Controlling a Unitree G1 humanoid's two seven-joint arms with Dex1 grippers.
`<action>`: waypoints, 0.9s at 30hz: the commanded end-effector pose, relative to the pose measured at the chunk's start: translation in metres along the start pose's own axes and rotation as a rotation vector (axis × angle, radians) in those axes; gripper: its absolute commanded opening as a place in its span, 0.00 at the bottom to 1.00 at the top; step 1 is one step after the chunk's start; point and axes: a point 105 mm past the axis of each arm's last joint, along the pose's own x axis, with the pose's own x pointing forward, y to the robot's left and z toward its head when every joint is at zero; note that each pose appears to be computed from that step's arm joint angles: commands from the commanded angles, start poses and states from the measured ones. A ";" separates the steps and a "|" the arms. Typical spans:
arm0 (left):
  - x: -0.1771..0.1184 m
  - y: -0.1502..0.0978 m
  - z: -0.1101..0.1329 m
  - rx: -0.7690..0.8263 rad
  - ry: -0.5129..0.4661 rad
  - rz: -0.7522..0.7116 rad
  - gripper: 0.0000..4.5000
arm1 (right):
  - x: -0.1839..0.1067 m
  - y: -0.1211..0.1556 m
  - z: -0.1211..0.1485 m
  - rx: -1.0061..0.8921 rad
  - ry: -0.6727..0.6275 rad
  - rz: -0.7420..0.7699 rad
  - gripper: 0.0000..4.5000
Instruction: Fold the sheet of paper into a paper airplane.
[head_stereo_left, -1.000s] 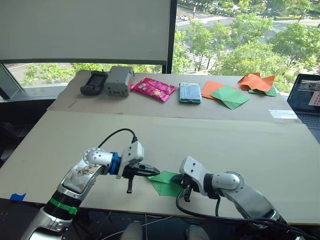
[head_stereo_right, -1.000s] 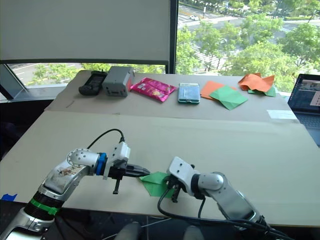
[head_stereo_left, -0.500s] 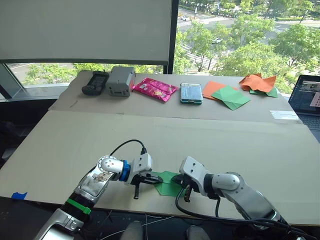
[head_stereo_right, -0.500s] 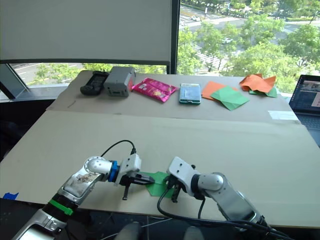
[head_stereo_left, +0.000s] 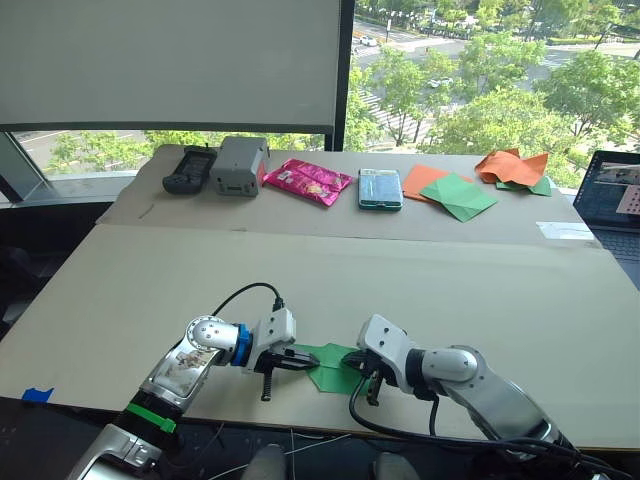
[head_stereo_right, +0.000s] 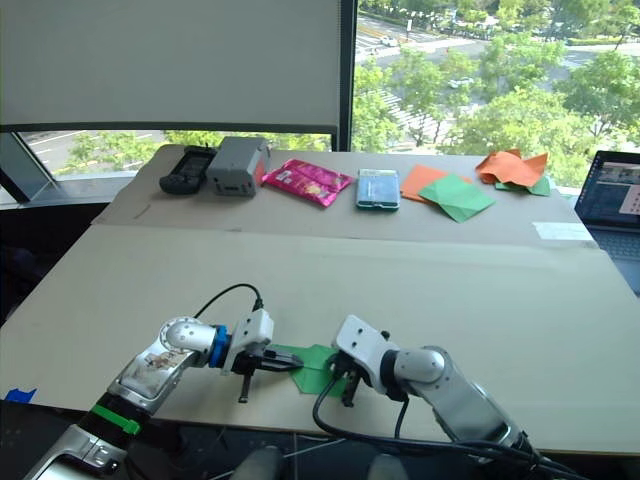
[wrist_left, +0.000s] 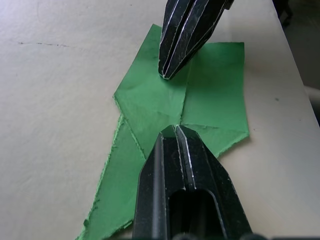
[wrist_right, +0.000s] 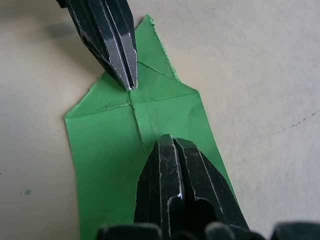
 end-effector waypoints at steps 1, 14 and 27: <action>-0.008 -0.008 -0.037 -0.113 0.117 0.004 0.00 | 0.002 0.006 -0.020 0.049 0.084 0.021 0.00; -0.036 -0.003 -0.012 -0.088 0.048 0.069 0.00 | 0.005 0.008 -0.019 0.050 0.082 0.031 0.00; -0.015 0.003 0.030 -0.079 -0.089 0.056 0.00 | 0.006 0.008 -0.018 0.047 0.083 0.027 0.00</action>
